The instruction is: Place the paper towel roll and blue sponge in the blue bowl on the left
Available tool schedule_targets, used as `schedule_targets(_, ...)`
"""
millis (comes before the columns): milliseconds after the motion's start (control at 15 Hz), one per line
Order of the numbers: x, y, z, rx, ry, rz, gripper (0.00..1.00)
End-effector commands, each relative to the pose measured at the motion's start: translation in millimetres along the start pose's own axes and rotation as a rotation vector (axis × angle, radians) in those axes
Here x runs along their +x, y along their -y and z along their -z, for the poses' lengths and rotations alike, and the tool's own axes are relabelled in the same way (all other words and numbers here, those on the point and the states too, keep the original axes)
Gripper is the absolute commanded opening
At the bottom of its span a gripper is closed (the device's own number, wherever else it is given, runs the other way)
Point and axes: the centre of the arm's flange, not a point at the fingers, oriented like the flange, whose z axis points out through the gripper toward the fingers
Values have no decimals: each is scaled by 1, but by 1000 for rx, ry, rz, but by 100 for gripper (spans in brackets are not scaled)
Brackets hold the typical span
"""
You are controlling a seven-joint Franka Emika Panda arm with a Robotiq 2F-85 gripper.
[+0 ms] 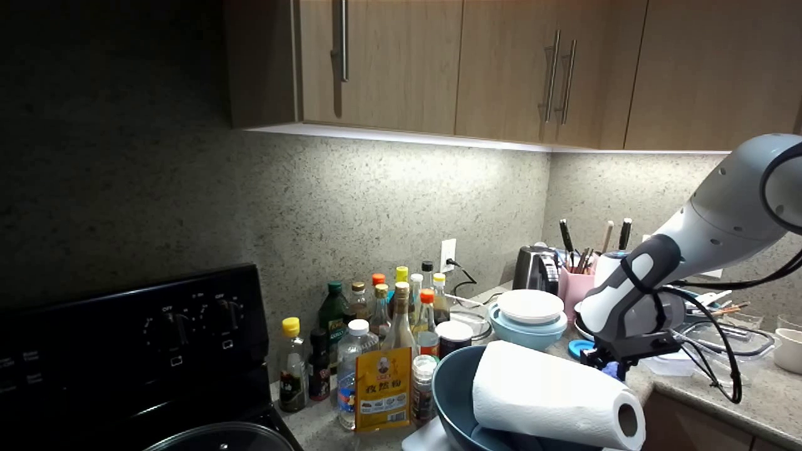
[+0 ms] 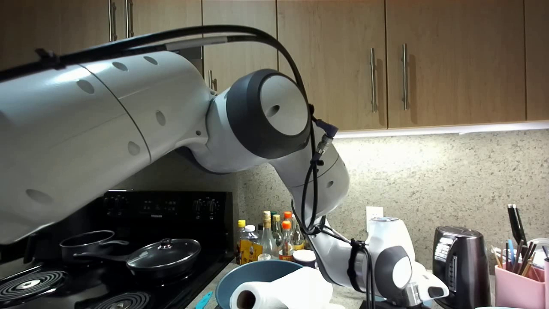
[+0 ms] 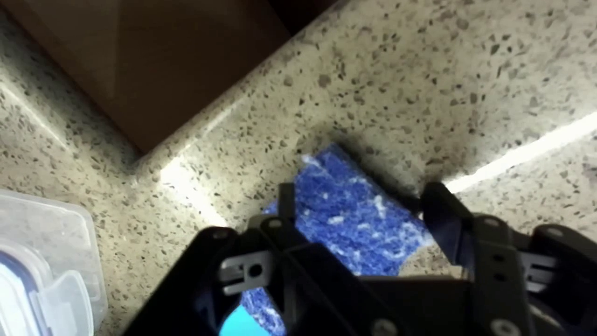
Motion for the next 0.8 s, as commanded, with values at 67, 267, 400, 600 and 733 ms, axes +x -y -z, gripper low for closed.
schedule_targets(67,1,-2,3,5,-13,-15,35)
schedule_targets(267,4,-3,6,3,-30,-16,19)
schedule_targets(400,6,-3,7,6,-36,-19,6)
schedule_targets(600,7,-2,9,9,-37,-16,4)
schedule_targets(733,8,-1,10,12,-32,-11,41)
